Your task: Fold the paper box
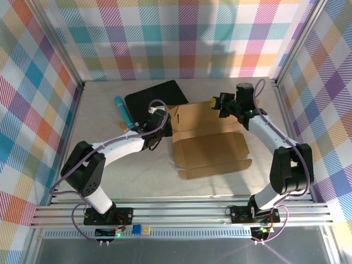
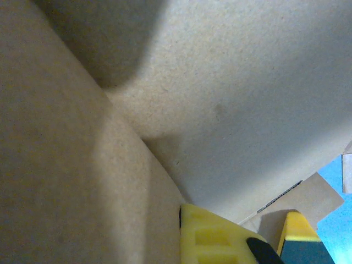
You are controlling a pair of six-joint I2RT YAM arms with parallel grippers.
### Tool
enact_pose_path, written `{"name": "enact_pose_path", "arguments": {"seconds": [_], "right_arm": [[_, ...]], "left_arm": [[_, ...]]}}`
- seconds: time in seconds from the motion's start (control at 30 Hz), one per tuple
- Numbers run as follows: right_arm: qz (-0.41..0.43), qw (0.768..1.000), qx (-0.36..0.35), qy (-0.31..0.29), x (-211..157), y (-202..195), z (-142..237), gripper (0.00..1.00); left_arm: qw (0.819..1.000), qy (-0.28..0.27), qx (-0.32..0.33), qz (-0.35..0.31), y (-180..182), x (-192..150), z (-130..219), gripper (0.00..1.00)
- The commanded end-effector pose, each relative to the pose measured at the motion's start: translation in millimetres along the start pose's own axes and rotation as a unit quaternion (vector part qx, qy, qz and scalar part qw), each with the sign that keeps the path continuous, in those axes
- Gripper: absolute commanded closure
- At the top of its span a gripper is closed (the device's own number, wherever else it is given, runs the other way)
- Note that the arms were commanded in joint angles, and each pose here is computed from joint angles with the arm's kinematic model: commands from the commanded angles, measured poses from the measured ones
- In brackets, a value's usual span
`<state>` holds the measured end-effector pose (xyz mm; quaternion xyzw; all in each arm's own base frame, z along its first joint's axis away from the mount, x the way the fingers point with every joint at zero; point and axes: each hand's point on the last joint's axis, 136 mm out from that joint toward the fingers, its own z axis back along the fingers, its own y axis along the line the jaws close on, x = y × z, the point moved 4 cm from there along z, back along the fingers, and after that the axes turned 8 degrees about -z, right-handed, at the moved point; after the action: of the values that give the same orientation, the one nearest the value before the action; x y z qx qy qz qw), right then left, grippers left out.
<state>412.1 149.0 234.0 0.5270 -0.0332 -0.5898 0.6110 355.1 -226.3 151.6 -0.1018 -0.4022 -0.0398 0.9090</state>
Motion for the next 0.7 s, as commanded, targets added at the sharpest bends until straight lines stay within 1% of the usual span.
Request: {"name": "enact_pose_path", "arguments": {"seconds": [0.0, 0.07, 0.1, 0.17, 0.23, 0.33, 0.4, 0.53, 0.67], "right_arm": [[0.043, 0.999, 0.025, 0.016, -2, 4, -4, 1.00], [0.049, 0.998, 0.022, 0.019, 0, 3, -5, 1.00], [0.052, 0.998, 0.022, 0.022, 1, 3, -5, 1.00], [0.062, 0.997, 0.027, 0.029, 2, 5, -7, 1.00], [0.084, 0.995, 0.036, 0.042, 0, 10, -9, 1.00], [0.114, 0.990, 0.041, 0.069, -2, 11, -15, 1.00], [0.128, 0.987, 0.045, 0.082, -3, 9, -17, 1.00], [0.154, 0.981, 0.060, 0.104, -3, 5, -21, 1.00], [0.175, 0.969, 0.092, 0.150, -7, 8, -31, 1.00]], "left_arm": [[0.997, -0.044, -0.061, 0.014, -17, 19, 26, 0.72], [0.995, -0.051, -0.084, 0.007, -18, 22, 44, 0.60], [0.994, -0.054, -0.092, 0.005, -16, 24, 55, 0.52], [0.992, -0.071, -0.108, 0.010, -8, 31, 82, 0.40], [0.989, -0.086, -0.118, 0.023, 7, 36, 107, 0.35], [0.985, -0.098, -0.131, 0.050, 32, 44, 132, 0.38], [0.986, -0.094, -0.126, 0.064, 46, 44, 138, 0.39], [0.987, -0.076, -0.111, 0.083, 61, 38, 134, 0.41], [0.986, -0.073, -0.107, 0.101, 64, 33, 126, 0.43]]}}
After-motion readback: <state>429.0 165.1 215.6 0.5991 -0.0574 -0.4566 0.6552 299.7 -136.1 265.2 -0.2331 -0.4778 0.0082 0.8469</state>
